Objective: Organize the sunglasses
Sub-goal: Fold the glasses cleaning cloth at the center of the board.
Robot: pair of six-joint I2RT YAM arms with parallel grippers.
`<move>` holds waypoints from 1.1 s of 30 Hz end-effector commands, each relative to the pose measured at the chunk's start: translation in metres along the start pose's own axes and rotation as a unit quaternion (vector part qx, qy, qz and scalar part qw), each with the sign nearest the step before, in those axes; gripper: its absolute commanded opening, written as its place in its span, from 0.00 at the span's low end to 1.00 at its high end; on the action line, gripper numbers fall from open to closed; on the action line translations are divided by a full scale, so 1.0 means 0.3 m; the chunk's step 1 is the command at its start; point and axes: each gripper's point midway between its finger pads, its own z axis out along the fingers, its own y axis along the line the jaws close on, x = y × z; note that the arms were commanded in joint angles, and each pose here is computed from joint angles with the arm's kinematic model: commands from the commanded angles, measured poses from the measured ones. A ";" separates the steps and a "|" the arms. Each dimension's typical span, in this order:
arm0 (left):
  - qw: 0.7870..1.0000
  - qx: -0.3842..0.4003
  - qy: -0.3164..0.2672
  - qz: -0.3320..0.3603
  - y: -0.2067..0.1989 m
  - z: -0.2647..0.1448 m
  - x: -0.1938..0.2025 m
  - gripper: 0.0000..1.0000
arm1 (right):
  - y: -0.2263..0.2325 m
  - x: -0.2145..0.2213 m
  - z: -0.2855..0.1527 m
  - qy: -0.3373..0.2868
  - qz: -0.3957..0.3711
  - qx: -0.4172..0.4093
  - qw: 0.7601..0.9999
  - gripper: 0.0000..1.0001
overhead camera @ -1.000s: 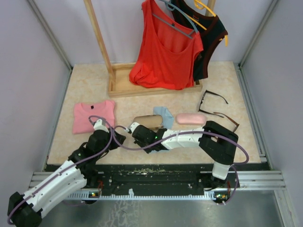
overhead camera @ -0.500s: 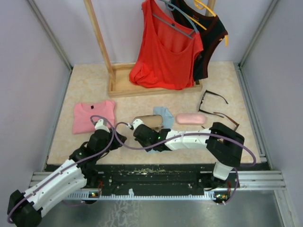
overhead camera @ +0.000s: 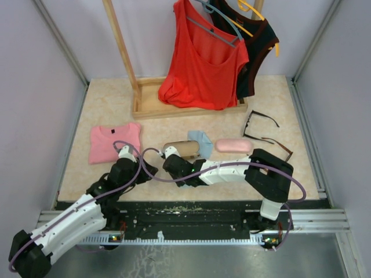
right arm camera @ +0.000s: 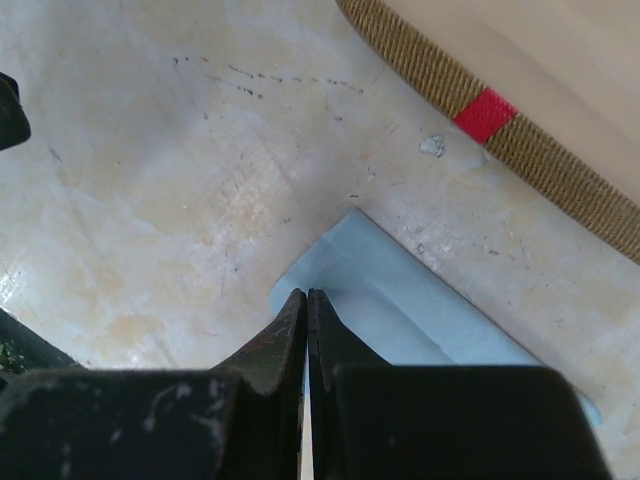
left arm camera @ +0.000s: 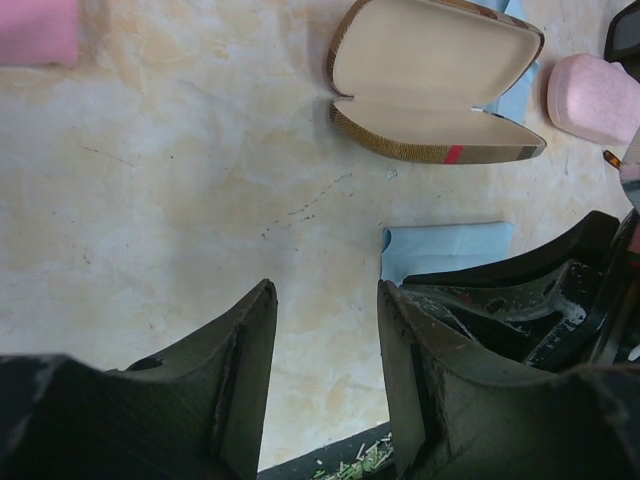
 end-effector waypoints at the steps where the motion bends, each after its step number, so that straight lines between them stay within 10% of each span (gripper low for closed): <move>1: 1.000 0.018 0.004 0.004 -0.015 0.012 0.009 0.51 | 0.005 0.024 -0.008 0.008 0.014 -0.008 1.000 0.00; 17: 0.997 0.065 0.045 0.021 -0.080 0.042 0.054 0.56 | 0.011 0.088 -0.157 0.003 0.039 -0.061 0.997 0.00; 23: 0.992 0.094 0.083 0.017 -0.131 0.078 0.096 0.52 | -0.083 -0.053 -0.284 -0.109 0.088 -0.036 0.989 0.24; 33: 0.991 0.073 0.114 0.023 -0.172 0.154 0.175 0.49 | -0.365 0.011 -0.294 -0.089 0.167 0.056 0.980 0.28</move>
